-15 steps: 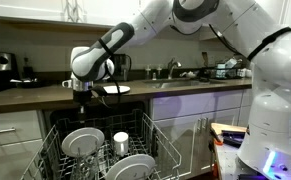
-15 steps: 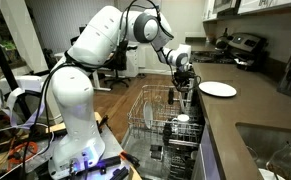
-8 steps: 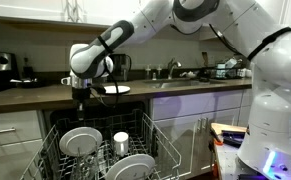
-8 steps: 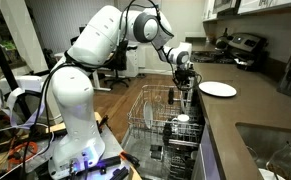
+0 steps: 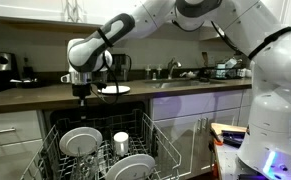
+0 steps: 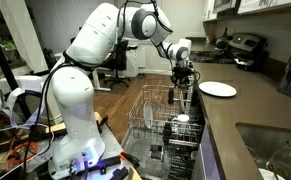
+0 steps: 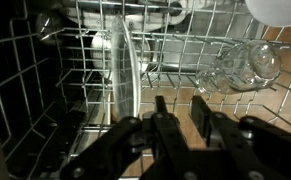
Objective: Move the front plate in the dishwasher to the front left corner of the dishwasher
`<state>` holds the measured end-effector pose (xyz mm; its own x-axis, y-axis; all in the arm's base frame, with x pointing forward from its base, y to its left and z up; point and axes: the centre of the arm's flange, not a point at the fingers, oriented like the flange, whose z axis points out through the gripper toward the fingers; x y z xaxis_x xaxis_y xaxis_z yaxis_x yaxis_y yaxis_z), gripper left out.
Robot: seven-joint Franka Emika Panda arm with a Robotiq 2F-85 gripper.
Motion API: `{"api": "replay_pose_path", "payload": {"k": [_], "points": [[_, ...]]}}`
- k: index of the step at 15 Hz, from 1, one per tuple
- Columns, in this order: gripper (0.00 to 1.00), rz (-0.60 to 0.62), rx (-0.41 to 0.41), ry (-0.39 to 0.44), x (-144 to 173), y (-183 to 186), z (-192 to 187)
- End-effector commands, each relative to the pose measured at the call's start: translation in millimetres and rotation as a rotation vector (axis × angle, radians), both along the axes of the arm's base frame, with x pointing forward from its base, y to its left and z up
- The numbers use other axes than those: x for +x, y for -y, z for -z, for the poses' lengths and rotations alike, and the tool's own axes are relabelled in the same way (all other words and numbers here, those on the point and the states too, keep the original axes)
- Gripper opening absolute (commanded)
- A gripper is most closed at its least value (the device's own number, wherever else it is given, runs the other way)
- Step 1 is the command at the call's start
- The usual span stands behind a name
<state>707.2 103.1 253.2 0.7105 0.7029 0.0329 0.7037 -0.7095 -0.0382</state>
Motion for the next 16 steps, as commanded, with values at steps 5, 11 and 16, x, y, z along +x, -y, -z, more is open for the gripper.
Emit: {"api": "replay_pose_path", "payload": {"k": [5, 11, 16], "points": [[0.9, 0.014, -0.046, -0.049, -36.4, -25.0, -58.4], [1.0, 0.024, -0.072, -0.078, -70.6, -41.6, -88.5], [1.0, 0.016, -0.053, -0.071, -65.3, -47.3, -90.0]]}}
